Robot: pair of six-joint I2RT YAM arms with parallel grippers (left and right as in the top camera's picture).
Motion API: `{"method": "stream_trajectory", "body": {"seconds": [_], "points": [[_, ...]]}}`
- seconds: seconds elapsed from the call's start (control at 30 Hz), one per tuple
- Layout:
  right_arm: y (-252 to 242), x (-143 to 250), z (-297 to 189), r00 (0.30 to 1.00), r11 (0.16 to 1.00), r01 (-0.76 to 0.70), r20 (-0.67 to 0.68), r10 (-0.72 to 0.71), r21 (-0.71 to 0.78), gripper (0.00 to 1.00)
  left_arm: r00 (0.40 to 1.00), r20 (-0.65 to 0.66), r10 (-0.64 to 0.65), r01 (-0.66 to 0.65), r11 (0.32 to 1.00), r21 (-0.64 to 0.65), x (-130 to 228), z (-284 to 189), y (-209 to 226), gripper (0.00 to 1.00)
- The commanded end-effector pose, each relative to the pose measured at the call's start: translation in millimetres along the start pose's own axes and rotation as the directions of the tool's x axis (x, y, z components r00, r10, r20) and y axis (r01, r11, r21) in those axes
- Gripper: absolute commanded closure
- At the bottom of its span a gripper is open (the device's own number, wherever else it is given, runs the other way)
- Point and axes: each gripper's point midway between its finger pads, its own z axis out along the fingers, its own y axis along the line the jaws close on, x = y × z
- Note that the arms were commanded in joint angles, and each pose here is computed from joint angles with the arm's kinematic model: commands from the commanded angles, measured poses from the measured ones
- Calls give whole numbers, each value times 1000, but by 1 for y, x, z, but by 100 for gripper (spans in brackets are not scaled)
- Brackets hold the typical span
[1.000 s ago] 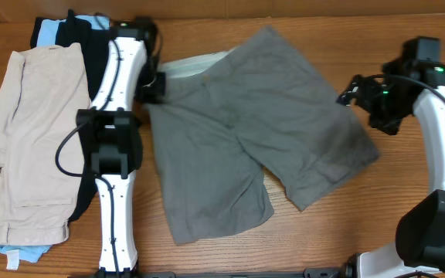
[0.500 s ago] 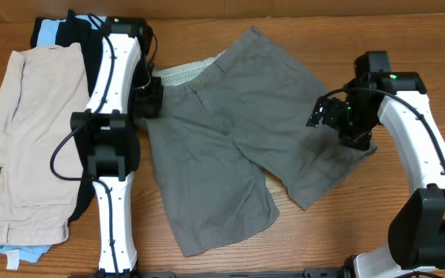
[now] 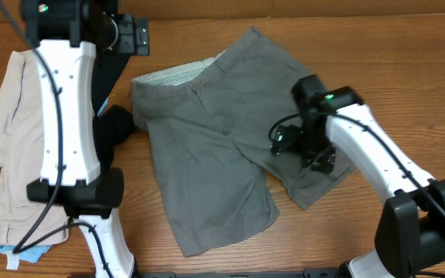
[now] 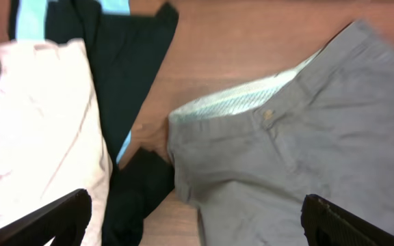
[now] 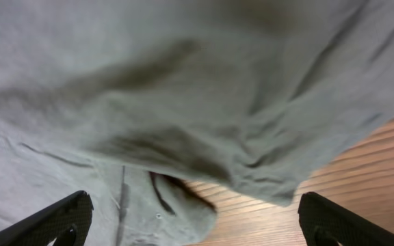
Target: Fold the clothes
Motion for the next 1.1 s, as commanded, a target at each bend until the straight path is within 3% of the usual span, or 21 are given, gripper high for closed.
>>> {"method": "stream_trajectory", "body": {"seconds": [0.0,0.2,0.57,1.07], "points": [[8,8,7,999,999,-36,28,35,23,0,999,22,41,-42,998,54,-1,-9,-11,0],[23,15,16,999,1000,13,44,-14,7,0,998,-11,69,-68,996,52,4,-2,-10,0],[-4,20,53,1000,999,-27,15,27,30,0,997,-13,70,-69,996,53,2,6,-12,0],[-42,-28,70,985,981,-166,40,171,-96,0,997,-3,72,-72,995,69,-2,11,-16,0]]}}
